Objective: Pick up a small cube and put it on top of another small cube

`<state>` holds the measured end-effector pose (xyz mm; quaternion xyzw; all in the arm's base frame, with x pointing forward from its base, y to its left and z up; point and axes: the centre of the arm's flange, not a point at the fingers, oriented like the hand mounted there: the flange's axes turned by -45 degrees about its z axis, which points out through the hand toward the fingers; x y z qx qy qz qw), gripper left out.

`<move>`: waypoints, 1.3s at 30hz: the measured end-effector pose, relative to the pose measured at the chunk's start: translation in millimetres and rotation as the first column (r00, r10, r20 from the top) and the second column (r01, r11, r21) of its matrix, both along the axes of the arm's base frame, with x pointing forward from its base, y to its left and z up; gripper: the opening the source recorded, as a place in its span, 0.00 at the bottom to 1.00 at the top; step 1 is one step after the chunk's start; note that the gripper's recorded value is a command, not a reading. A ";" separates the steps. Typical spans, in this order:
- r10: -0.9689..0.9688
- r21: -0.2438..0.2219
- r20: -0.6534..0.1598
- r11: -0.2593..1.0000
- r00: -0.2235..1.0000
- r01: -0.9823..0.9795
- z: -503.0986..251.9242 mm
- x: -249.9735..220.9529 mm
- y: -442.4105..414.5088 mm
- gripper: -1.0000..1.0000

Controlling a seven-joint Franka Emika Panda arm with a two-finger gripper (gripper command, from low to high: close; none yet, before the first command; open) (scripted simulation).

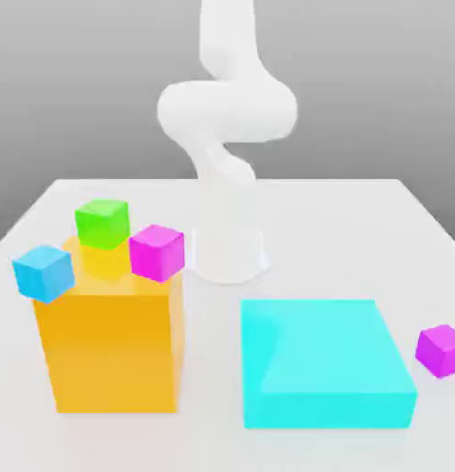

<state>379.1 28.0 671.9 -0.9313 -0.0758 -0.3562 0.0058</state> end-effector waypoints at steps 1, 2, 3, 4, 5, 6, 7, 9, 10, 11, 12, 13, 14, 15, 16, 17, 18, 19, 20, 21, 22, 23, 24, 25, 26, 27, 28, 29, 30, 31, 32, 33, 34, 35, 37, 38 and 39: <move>0.067 -0.025 -0.029 0.997 0.997 -0.068 -17.6 12.2 13.7 0.50; 0.132 -0.047 -0.057 0.990 0.990 -0.134 -35.0 22.6 27.7 0.50; 0.193 -0.067 -0.085 0.978 0.977 -0.199 -52.4 31.6 42.1 0.50; 0.253 -0.085 -0.114 0.961 0.961 -0.263 -70.1 39.2 56.8 0.50; 0.312 -0.101 -0.142 0.940 0.940 -0.327 -88.0 45.5 71.9 0.50; 0.368 -0.116 -0.171 0.914 0.914 -0.389 -106.2 50.4 87.3 0.50; 0.422 -0.129 -0.199 0.884 0.885 -0.450 -124.6 54.1 102.9 0.50; 0.521 -0.151 -0.257 0.810 0.814 -0.566 -162.2 57.4 134.4 0.50; 0.567 -0.159 -0.286 0.767 0.773 -0.621 -181.2 57.1 150.0 0.50; 0.609 -0.165 -0.314 0.720 0.728 -0.674 -200.4 55.5 165.4 0.50; 0.648 -0.170 -0.342 0.670 0.681 -0.723 -219.7 52.7 180.6 0.50; 0.683 -0.173 -0.370 0.616 0.630 -0.769 -239.0 48.6 195.3 0.50; 0.713 -0.174 -0.398 0.559 0.577 -0.811 -258.4 43.4 209.6 0.50; 0.740 -0.173 -0.425 0.499 0.522 -0.849 -277.8 37.0 223.2 0.50; 0.762 -0.171 -0.451 0.437 0.464 -0.883 -297.1 29.8 236.0 0.50; 0.780 -0.167 -0.477 0.370 0.404 -0.914 -316.4 20.8 249.0 0.50; 0.798 -0.161 -0.503 0.290 0.332 -0.943 -335.6 7.2 266.1 0.50; 0.806 -0.154 -0.527 0.222 0.270 -0.963 -354.6 -3.0 276.2 0.50; 0.810 -0.145 -0.551 0.145 0.202 -0.979 -373.4 -16.6 288.5 0.50; 0.808 -0.134 -0.574 0.070 0.135 -0.989 -392.1 -30.2 298.7 0.50; 0.800 -0.122 -0.596 0.006 0.078 -0.993 -410.4 -40.4 303.6 0.50; 0.787 -0.108 -0.616 -0.058 0.021 -0.992 -428.5 -51.3 307.8 0.50; 0.771 -0.092 -0.636 -0.122 -0.036 -0.988 -446.4 -62.7 311.2 0.50; 0.756 -0.080 -0.650 -0.172 -0.080 -0.982 -462.5 -71.7 313.8 0.50; 0.747 -0.073 -0.657 -0.197 -0.102 -0.978 -476.4 -76.1 315.4 0.50; 0.743 -0.070 -0.660 -0.210 -0.113 -0.975 -489.3 -78.3 316.3 0.50; 0.741 -0.068 -0.662 -0.216 -0.118 -0.974 -501.7 -79.4 316.8 0.50; 0.740 -0.067 -0.662 -0.219 -0.121 -0.973 -514.1 -80.1 316.8 0.50; 0.739 -0.066 -0.662 -0.221 -0.123 -0.973 -526.4 -80.7 316.5 0.50; 0.739 -0.065 -0.663 -0.221 -0.123 -0.973 -534.6 -81.2 316.2 0.00; 0.739 -0.065 -0.663 -0.221 -0.123 -0.973 -534.6 -81.2 316.2 0.00; 0.739 -0.065 -0.663 -0.221 -0.124 -0.973 -534.6 -81.3 316.1 0.00; 0.738 -0.064 -0.663 -0.221 -0.124 -0.973 -534.6 -81.3 316.1 0.00; 0.738 -0.064 -0.663 -0.221 -0.124 -0.973 -534.7 -81.3 316.1 0.00; 0.738 -0.064 -0.664 -0.221 -0.124 -0.973 -538.8 -81.7 315.8 0.00; 0.738 -0.064 -0.664 -0.222 -0.125 -0.973 -534.8 -81.5 316.0 0.00; 0.737 -0.064 -0.664 -0.222 -0.125 -0.973 -526.6 -81.2 316.5 0.00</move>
